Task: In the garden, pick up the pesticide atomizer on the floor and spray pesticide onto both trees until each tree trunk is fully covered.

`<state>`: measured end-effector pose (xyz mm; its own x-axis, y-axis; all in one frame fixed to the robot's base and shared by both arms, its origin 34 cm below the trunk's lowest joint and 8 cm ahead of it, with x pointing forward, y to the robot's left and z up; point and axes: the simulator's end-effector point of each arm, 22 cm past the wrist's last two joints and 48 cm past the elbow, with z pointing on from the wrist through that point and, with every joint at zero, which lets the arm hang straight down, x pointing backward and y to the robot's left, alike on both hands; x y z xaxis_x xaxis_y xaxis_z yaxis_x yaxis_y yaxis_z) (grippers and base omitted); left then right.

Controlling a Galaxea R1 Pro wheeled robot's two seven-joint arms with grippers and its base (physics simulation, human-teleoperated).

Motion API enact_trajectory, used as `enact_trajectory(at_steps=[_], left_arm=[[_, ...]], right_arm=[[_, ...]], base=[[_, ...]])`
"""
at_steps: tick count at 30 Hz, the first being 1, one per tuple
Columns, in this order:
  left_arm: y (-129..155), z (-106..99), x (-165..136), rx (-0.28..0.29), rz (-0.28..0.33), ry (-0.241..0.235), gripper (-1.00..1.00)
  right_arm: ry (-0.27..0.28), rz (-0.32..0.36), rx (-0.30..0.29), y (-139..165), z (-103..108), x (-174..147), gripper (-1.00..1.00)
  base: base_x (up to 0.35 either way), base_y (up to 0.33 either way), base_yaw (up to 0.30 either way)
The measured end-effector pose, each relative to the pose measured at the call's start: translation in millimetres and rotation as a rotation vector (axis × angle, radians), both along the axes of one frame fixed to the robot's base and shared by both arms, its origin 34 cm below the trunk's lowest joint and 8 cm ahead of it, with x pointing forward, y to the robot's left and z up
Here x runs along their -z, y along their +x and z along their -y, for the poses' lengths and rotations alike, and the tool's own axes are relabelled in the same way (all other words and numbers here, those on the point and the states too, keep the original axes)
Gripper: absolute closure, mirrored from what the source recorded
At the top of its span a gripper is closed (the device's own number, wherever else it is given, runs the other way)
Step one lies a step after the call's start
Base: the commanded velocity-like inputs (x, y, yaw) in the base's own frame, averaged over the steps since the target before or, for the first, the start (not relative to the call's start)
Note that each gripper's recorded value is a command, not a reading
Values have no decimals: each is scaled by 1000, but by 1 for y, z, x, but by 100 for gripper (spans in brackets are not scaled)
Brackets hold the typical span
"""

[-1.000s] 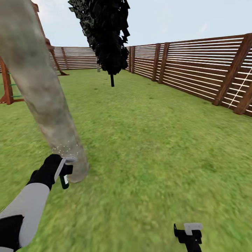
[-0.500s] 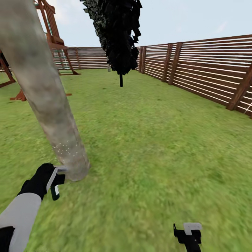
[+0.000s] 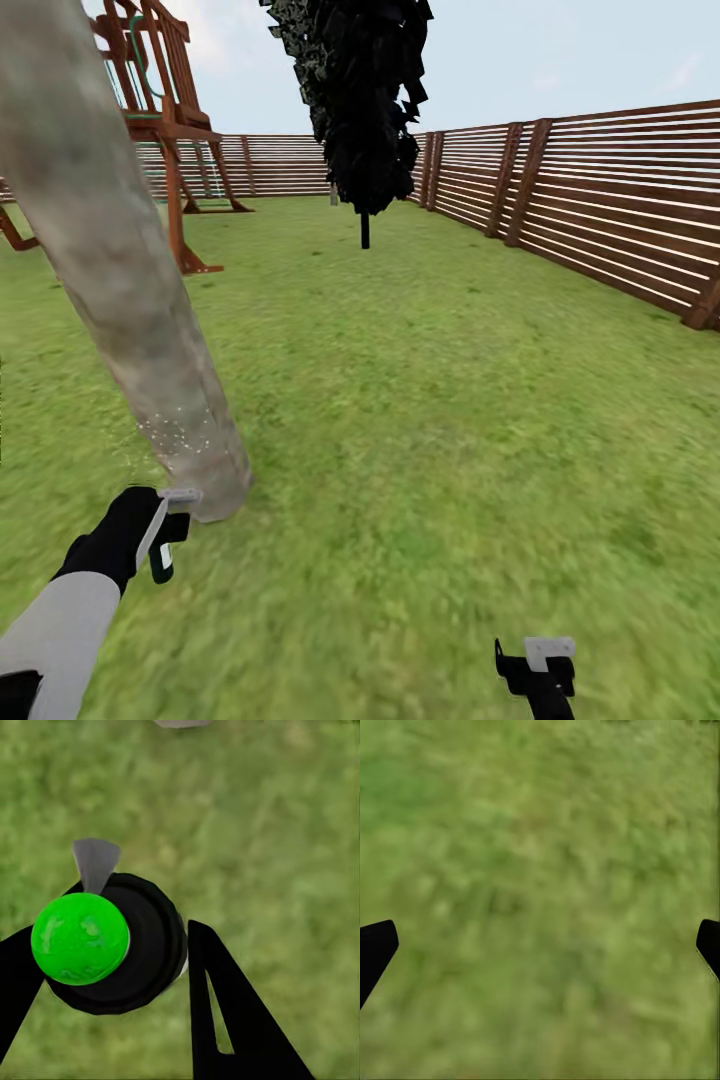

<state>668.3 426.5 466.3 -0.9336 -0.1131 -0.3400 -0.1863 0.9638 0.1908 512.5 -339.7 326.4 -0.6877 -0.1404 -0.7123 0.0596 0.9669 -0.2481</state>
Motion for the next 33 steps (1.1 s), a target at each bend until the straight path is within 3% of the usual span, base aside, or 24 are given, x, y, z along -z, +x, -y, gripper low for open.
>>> enact_trajectory(at_steps=[5,8,13,15,20,23,25,33], left_arm=[[1,11,4,4,15,-21,100],[0,6,4,4,11,-9,100],[-26,3,25,2,-28,-9,100],[-25,12,33,10,-4,-21,100],[-25,5,40,21,25,-1,100],[-26,0,40,-17,38,-21,100],[-26,13,43,-19,41,-46,100],[-24,28,46,-6,40,-60,100]], right_arm=[[1,0,-3,0,-2,0,-100],[1,0,-3,0,-2,0,-100],[2,0,-4,0,-3,0,-100],[2,0,-3,0,-2,0,-100],[1,0,-3,0,-2,0,-100],[1,0,-3,0,-2,0,-100],[1,0,-3,0,-2,0,-100],[1,0,-3,0,-2,0,-100]], base=[[182,-244,268],[170,-236,277],[104,-264,212],[138,-268,9],[183,-241,1],[229,-203,115],[145,-244,262],[97,-265,275]])
